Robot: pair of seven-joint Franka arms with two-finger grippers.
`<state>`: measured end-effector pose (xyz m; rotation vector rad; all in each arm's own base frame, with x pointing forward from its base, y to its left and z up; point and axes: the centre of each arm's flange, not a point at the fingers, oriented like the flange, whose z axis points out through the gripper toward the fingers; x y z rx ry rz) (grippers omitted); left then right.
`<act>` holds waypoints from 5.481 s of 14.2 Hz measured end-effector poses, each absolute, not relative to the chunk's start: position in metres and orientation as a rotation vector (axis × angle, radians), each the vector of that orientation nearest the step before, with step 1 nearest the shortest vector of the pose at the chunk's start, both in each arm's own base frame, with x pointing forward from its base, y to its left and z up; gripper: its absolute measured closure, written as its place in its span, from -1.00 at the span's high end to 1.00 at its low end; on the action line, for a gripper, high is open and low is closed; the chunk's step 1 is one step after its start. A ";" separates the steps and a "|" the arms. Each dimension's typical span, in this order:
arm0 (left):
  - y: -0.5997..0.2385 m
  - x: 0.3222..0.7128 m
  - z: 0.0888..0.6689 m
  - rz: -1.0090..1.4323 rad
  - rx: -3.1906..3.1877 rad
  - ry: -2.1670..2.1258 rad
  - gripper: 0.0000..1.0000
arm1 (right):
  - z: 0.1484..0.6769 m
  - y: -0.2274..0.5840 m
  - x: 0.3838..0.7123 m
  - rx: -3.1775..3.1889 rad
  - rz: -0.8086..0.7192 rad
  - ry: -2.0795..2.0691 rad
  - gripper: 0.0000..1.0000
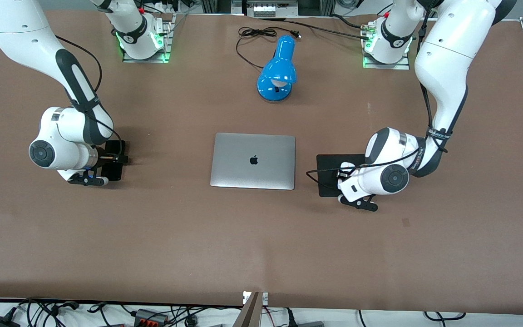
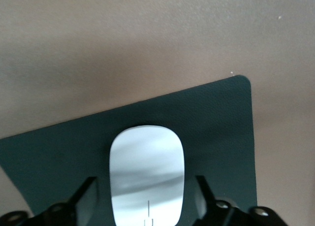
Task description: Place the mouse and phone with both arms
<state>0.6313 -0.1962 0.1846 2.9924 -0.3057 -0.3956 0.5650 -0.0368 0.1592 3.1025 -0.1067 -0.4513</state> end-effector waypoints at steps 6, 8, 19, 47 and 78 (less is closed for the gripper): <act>-0.102 0.668 0.331 -0.390 3.070 -0.159 1.00 | 0.163 -0.036 0.564 3.103 -0.454 -0.103 0.61; -0.057 0.668 0.382 -0.378 3.121 -0.094 1.00 | 0.163 -0.036 0.564 3.103 -0.457 -0.101 0.61; 0.003 0.590 0.570 -0.297 3.114 0.096 1.00 | 0.210 0.111 0.586 3.084 -0.390 0.033 0.61; -0.019 0.542 0.581 -0.120 3.174 0.081 1.00 | 0.199 0.256 0.561 3.154 -0.333 -0.119 1.00; -0.021 0.541 0.586 -0.120 3.144 0.087 1.00 | 0.597 -0.023 0.629 3.134 0.009 -0.007 1.00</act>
